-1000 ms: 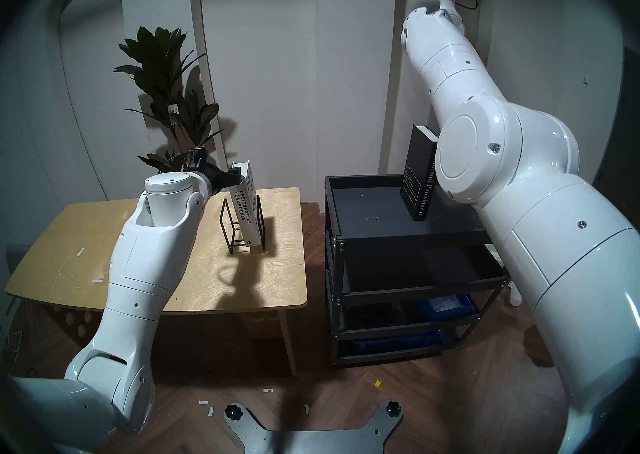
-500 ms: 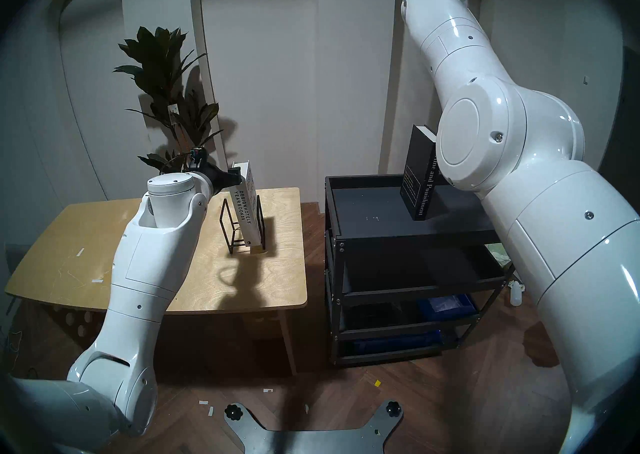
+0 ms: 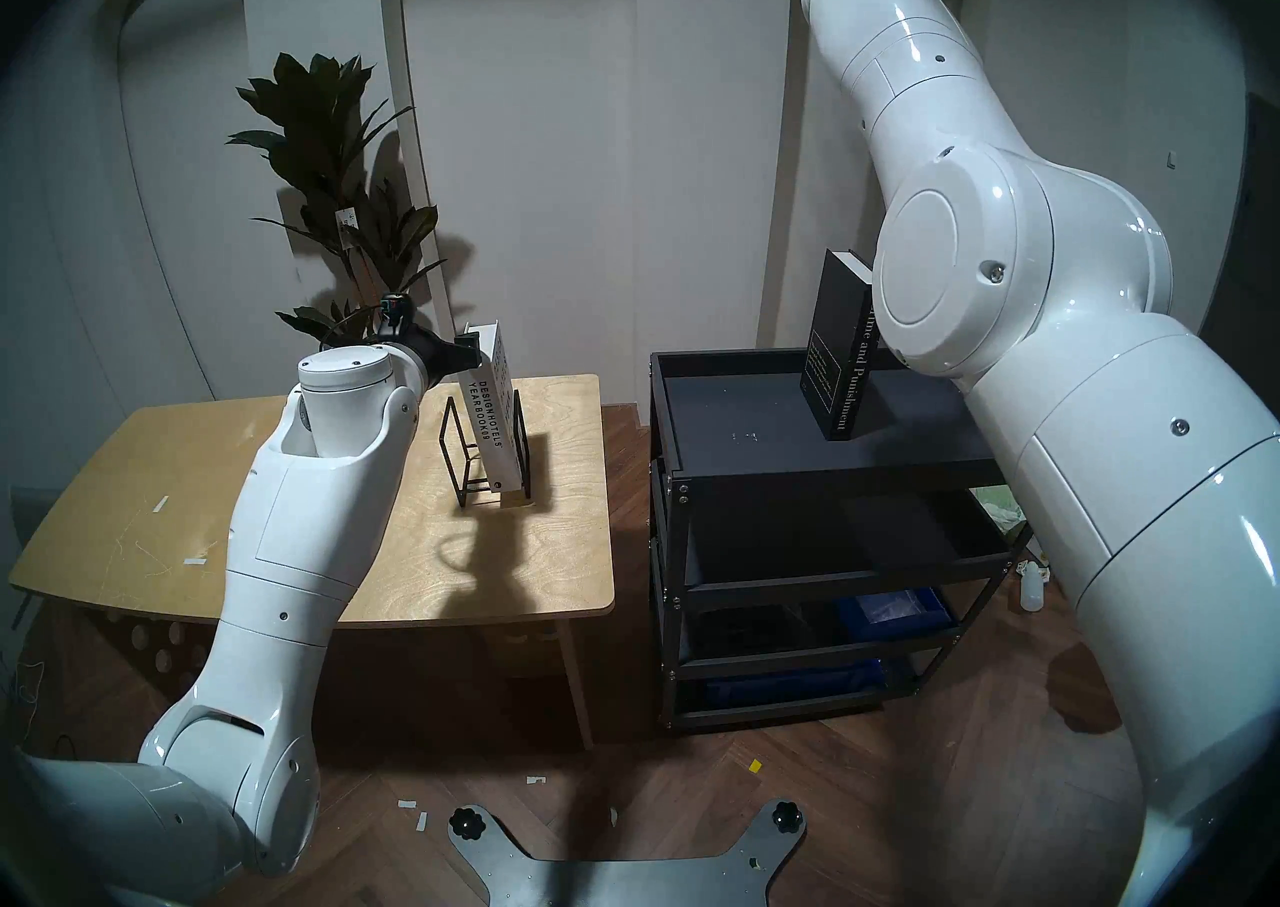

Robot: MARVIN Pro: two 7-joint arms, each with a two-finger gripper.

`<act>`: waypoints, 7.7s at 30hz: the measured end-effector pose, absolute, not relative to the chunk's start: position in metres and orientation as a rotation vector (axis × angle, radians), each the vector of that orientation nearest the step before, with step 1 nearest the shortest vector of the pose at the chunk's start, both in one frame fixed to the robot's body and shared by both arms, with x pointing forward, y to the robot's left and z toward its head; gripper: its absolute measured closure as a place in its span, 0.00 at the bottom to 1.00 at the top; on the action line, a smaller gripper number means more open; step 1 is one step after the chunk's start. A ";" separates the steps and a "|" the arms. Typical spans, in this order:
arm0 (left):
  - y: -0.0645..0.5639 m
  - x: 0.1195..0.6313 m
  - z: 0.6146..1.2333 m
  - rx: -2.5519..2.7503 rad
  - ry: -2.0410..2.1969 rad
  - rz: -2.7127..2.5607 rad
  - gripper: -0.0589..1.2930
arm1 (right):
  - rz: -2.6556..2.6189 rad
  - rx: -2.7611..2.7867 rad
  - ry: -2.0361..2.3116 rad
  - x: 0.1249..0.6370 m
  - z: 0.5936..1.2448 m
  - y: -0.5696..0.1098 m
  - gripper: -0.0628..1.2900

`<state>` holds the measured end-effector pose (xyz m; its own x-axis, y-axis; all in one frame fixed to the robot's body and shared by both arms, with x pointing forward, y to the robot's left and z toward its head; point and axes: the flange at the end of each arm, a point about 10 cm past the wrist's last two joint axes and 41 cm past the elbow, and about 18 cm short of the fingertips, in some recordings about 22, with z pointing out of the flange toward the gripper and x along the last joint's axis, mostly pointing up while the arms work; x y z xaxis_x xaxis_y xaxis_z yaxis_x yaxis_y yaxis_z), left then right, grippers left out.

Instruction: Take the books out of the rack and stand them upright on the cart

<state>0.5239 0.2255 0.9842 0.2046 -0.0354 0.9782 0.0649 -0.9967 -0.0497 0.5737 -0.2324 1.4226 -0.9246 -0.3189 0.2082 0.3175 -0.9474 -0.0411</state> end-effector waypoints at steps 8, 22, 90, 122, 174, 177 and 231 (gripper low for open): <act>0.225 0.523 0.983 -2.366 -0.046 -1.925 0.04 | -2.802 -0.402 0.028 0.584 1.409 -0.237 0.06; 0.224 0.522 0.979 -2.356 -0.075 -1.907 0.04 | -2.779 -0.643 0.072 0.613 1.364 -0.243 0.06; 0.161 0.500 1.008 -2.302 -0.092 -2.058 0.04 | -2.397 -1.800 0.193 0.691 1.162 -0.223 0.06; 0.146 0.487 0.987 -2.314 -0.113 -1.992 0.04 | -2.191 -2.155 0.173 0.696 1.126 -0.185 0.06; 0.160 0.474 0.950 -2.310 -0.271 -1.834 0.04 | -1.962 -2.560 0.115 0.684 1.145 -0.123 0.06; 0.155 0.473 0.949 -2.318 -0.265 -1.834 0.04 | -1.942 -2.593 0.118 0.683 1.144 -0.122 0.06; 0.151 0.476 0.941 -2.296 -0.362 -1.789 0.04 | -1.668 -2.913 0.115 0.661 1.165 -0.096 0.06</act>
